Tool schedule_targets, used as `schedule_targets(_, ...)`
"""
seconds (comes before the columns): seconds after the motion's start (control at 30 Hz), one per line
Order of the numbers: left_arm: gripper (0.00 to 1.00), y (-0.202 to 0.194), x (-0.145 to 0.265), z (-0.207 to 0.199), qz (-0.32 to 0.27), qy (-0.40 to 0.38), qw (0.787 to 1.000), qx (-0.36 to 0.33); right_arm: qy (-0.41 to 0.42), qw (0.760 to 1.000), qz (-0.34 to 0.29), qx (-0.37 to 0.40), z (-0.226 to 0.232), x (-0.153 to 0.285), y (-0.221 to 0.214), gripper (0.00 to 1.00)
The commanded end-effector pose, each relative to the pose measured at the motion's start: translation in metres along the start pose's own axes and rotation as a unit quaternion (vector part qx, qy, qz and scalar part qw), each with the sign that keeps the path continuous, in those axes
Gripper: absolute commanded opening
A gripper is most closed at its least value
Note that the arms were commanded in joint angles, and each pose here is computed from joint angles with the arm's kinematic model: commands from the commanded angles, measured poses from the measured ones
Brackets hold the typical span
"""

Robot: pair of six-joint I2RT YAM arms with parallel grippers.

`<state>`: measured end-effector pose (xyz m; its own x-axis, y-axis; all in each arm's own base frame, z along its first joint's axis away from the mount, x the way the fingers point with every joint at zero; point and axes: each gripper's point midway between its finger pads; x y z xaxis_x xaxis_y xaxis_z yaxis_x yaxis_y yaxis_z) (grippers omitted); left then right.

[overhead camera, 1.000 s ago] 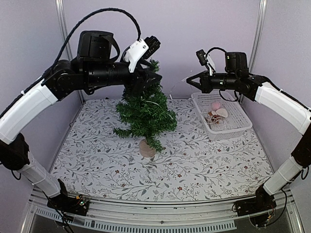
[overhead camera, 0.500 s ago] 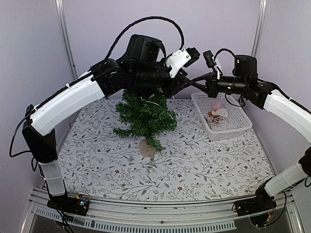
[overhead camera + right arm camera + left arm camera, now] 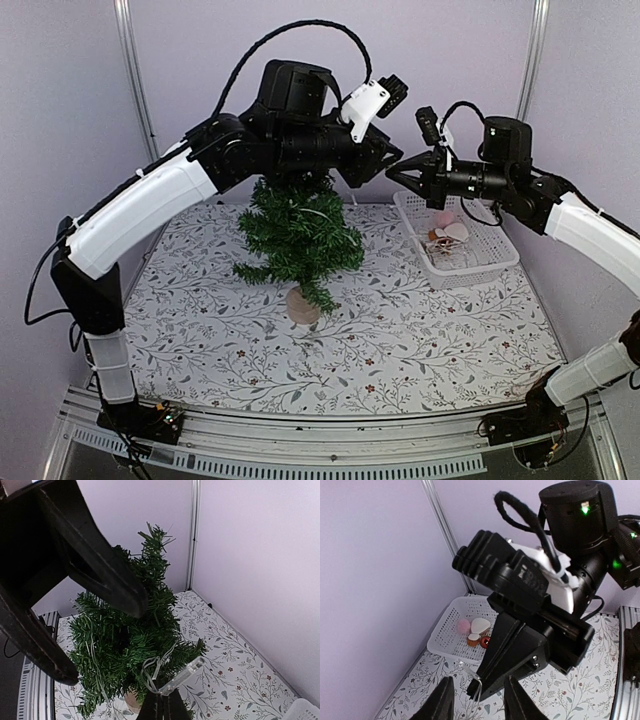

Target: Decorate the small christmas tree

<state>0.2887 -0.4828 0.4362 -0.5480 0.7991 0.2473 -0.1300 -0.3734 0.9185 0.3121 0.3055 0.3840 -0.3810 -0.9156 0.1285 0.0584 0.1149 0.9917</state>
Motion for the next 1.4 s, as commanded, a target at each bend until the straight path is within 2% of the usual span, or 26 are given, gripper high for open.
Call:
schedule_targets(0.0,0.34,0.005,-0.010,0.004,-0.015,0.002,0.999,0.038,0.003,0.998,-0.028,0.048,0.013,0.007,0.016,0.01)
schedule_targets(0.37,0.26,0.000,-0.018,0.014,-0.018,-0.008,0.996,0.082,0.003,0.996,-0.036,0.085,0.020,0.003,0.018,0.01)
schedule_targets(0.57,0.01,0.004,-0.015,0.008,-0.029,-0.041,0.995,0.085,0.000,0.995,-0.036,0.089,0.020,0.004,0.015,0.01)
schedule_targets(0.6,0.00,0.005,-0.013,0.006,-0.032,-0.050,0.995,0.081,-0.001,0.995,-0.035,0.088,0.020,0.004,0.014,0.01)
schedule_targets(0.63,0.00,0.005,-0.013,0.005,-0.033,-0.052,0.995,0.080,-0.002,0.996,-0.032,0.085,0.019,0.004,0.011,0.05)
schedule_targets(0.67,0.00,0.006,-0.011,0.007,-0.035,-0.050,0.995,0.079,-0.006,0.996,-0.030,0.080,0.018,0.004,0.008,0.14)
schedule_targets(0.8,0.00,0.014,0.000,0.021,-0.059,-0.035,0.994,0.087,-0.030,0.998,-0.017,0.051,0.010,0.011,-0.007,0.59)
schedule_targets(0.87,0.00,0.019,0.008,0.029,-0.074,-0.030,0.993,0.091,-0.040,0.998,-0.018,0.036,0.003,0.019,-0.017,0.69)
schedule_targets(0.93,0.00,0.024,0.015,0.036,-0.086,-0.026,0.991,0.095,-0.054,0.998,-0.008,0.019,-0.005,0.030,-0.033,0.75)
schedule_targets(1.1,0.00,0.026,0.021,0.045,-0.094,-0.023,0.991,0.095,-0.093,0.995,0.023,-0.008,-0.027,0.050,-0.074,0.75)
schedule_targets(1.27,0.00,0.029,0.023,0.050,-0.102,-0.022,0.990,0.091,-0.104,0.993,0.053,-0.016,-0.041,0.046,-0.104,0.67)
schedule_targets(1.37,0.00,0.031,0.024,0.051,-0.106,-0.022,0.990,0.091,-0.108,0.992,0.057,-0.016,-0.050,0.040,-0.111,0.59)
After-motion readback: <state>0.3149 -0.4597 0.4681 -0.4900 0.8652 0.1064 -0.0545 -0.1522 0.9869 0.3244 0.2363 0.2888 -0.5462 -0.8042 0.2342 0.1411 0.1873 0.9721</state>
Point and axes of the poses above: each gripper's point midway between its finger pads, its own x axis back along the fingers, its own z axis along the line the jaws close on, y = z × x, and after that the axes turned 2 degrees about -x, right-handed
